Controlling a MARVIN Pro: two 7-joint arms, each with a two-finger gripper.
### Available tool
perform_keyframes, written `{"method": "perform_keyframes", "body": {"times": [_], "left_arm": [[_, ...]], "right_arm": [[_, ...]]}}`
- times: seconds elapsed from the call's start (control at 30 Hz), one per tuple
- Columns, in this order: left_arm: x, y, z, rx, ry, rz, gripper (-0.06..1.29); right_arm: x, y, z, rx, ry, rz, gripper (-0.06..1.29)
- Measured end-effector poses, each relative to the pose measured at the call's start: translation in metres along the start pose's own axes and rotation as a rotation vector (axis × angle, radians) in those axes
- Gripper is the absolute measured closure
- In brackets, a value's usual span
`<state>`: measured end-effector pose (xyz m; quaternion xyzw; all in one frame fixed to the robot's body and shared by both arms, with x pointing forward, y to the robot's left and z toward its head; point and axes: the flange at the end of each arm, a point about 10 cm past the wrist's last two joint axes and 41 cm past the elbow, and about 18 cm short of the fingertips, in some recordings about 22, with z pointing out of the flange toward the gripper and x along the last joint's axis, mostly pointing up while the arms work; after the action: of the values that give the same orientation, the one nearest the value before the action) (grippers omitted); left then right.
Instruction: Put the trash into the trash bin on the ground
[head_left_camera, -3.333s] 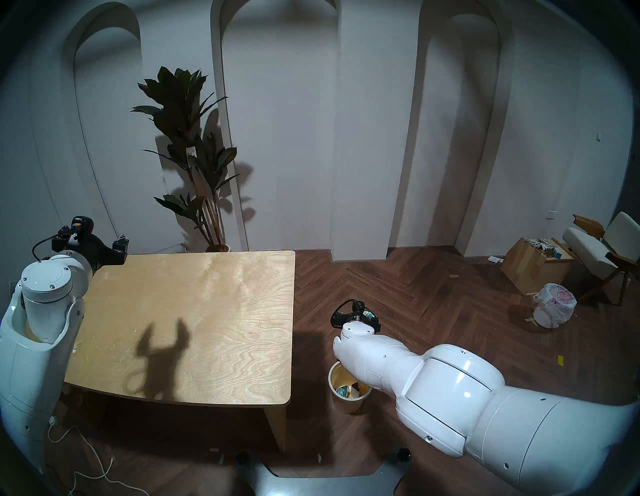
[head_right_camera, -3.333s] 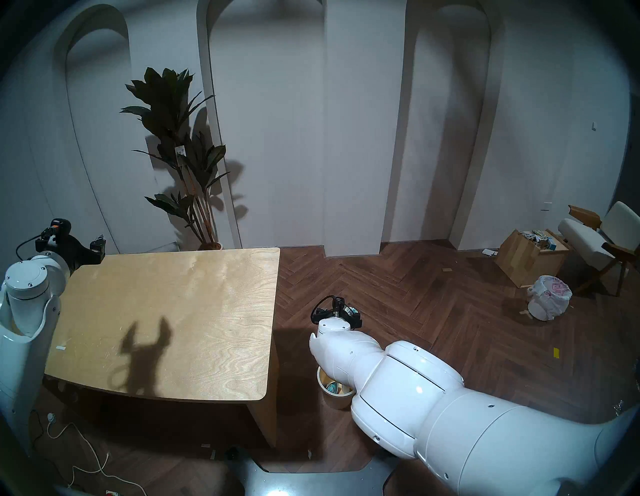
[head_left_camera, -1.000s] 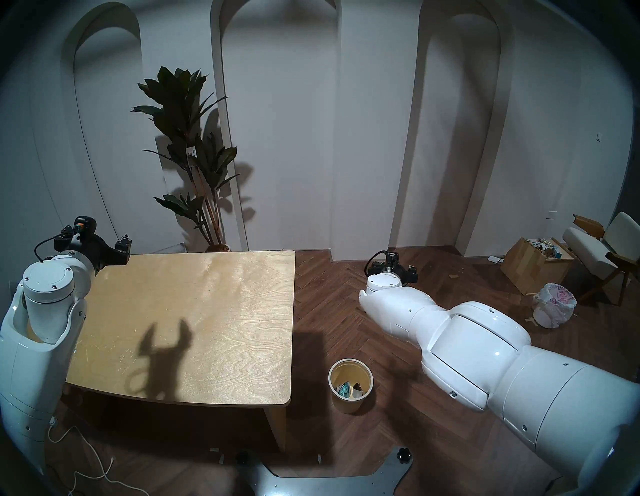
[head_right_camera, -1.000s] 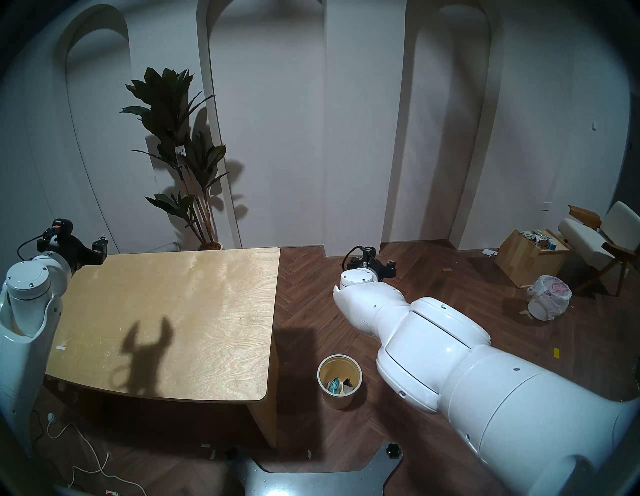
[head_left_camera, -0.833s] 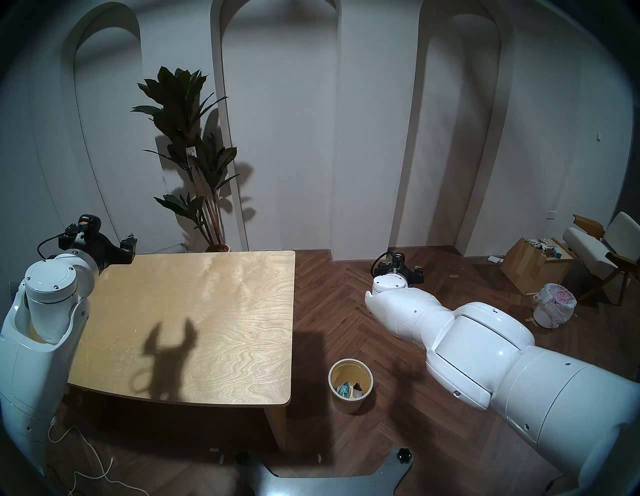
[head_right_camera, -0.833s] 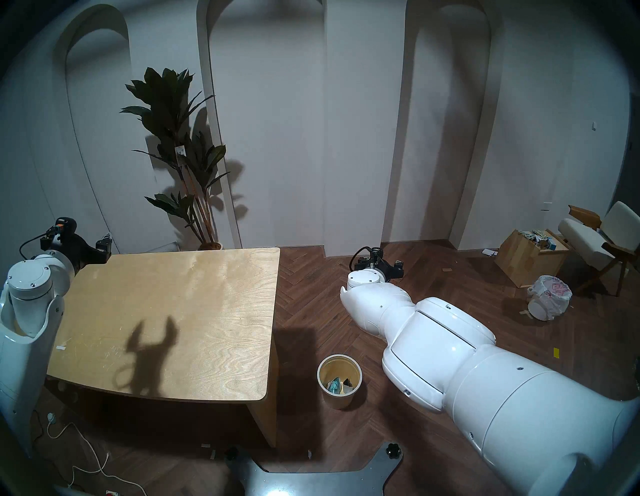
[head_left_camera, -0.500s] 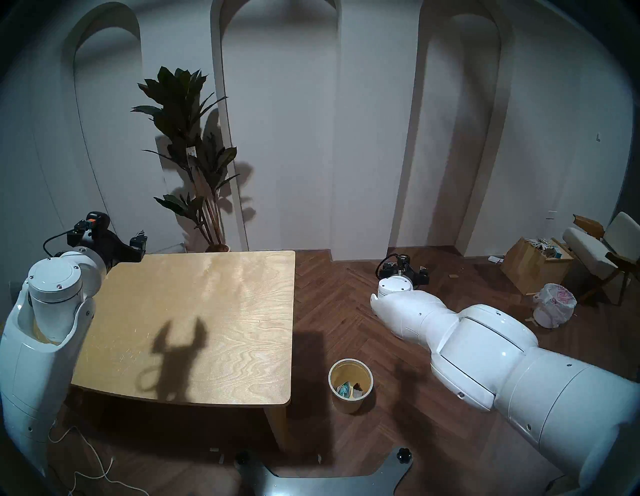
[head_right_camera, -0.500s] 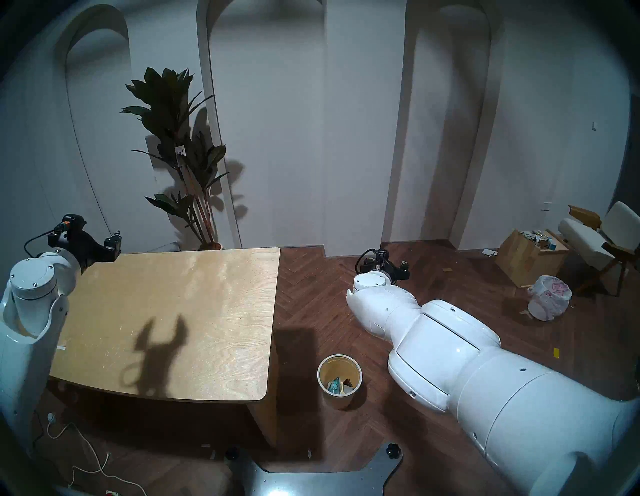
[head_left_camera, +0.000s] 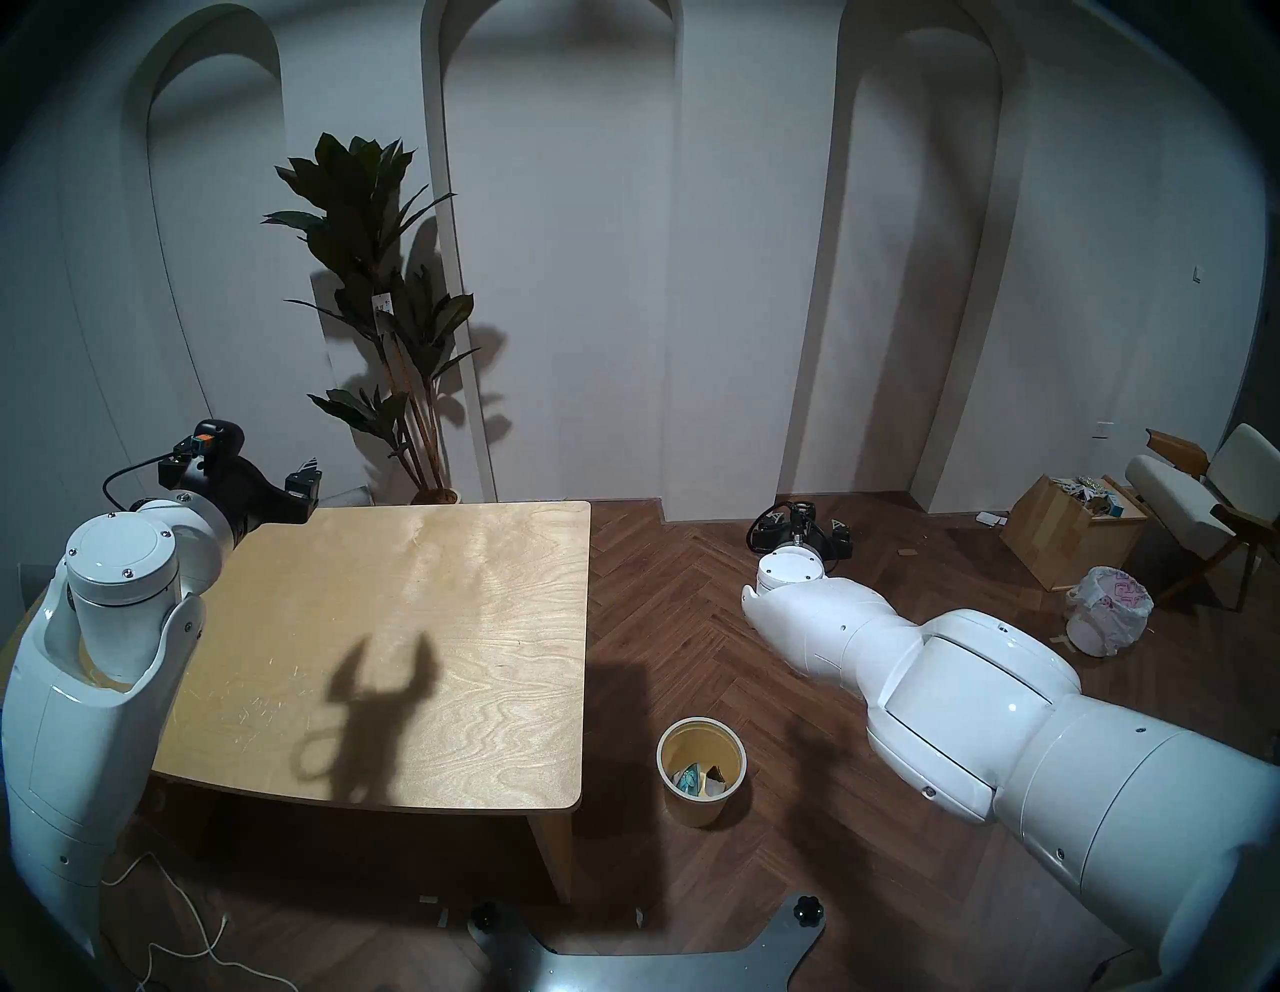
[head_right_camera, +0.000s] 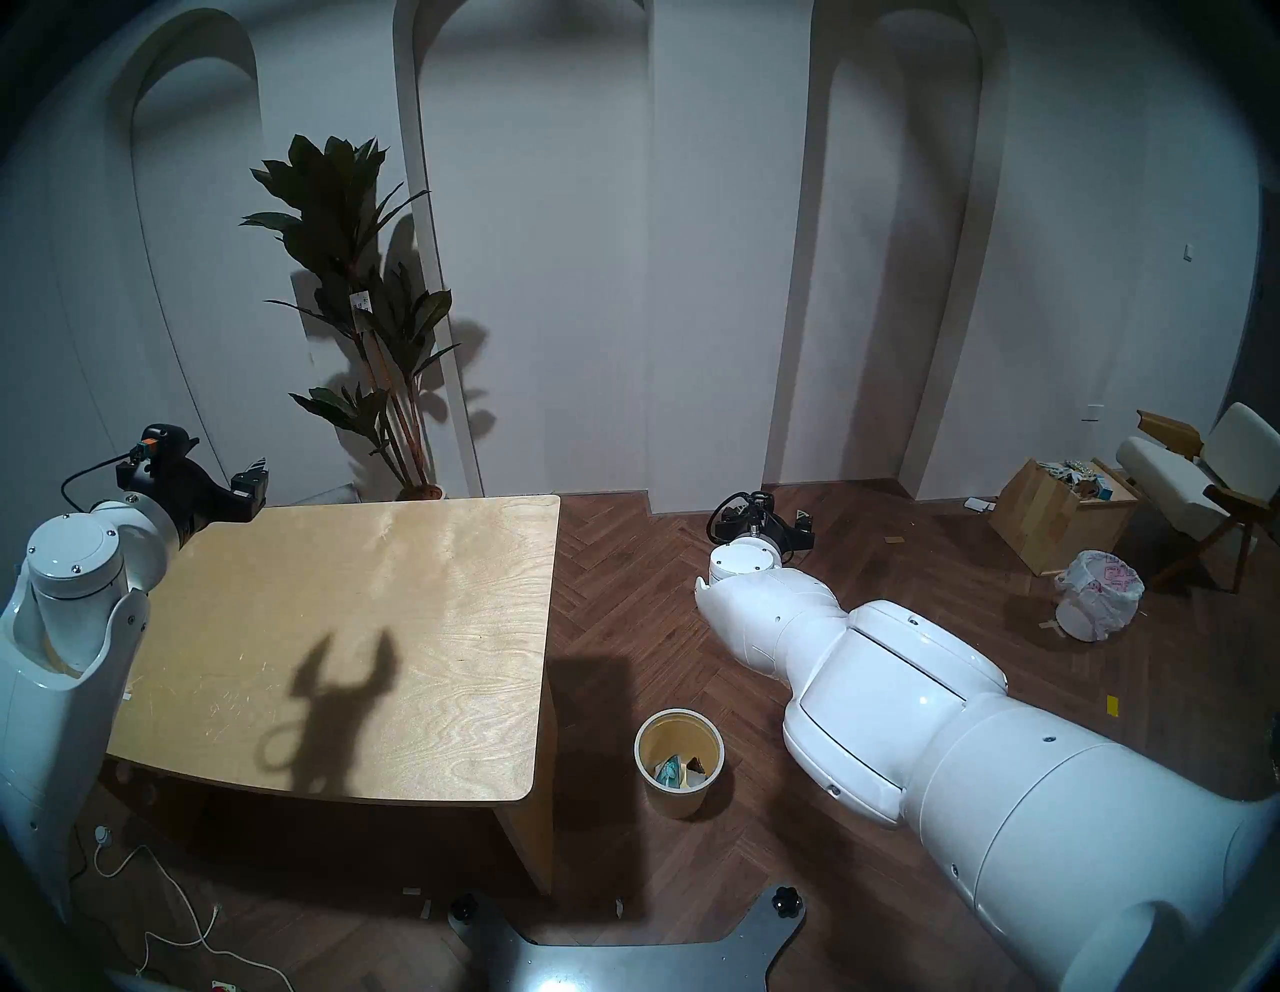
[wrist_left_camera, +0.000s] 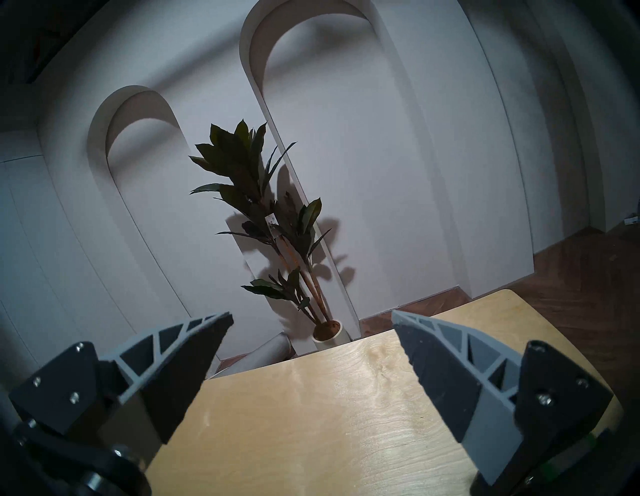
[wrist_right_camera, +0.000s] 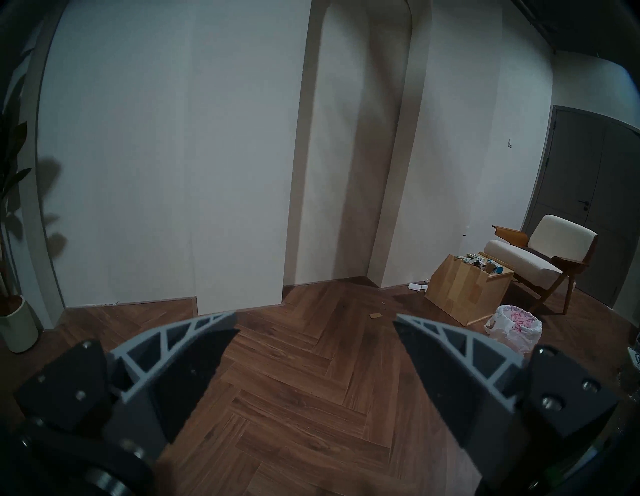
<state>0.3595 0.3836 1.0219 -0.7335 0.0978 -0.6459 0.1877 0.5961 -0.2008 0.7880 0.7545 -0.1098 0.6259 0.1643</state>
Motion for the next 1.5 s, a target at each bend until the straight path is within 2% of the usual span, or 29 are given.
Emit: {"method": "perform_keyframes", "body": {"times": [0.1,0.37,0.73,1.2,1.5], "left_arm": [[0.002,0.007,0.000,-0.024,0.005,-0.005,0.00],[0.002,0.016,0.000,-0.055,0.006,-0.010,0.00],[-0.001,0.038,0.000,-0.126,-0.004,-0.022,0.00],[-0.003,0.054,0.000,-0.178,-0.009,-0.033,0.00],[-0.003,0.062,0.001,-0.199,-0.008,-0.037,0.00]], "right_arm": [[0.004,-0.009,-0.002,0.035,0.018,0.012,0.02],[0.007,-0.018,-0.005,0.068,0.032,0.025,0.02],[0.011,-0.048,-0.018,0.167,0.058,0.055,0.02],[0.022,-0.080,-0.034,0.275,0.098,0.091,0.02],[0.030,-0.091,-0.040,0.325,0.125,0.113,0.02]]}}
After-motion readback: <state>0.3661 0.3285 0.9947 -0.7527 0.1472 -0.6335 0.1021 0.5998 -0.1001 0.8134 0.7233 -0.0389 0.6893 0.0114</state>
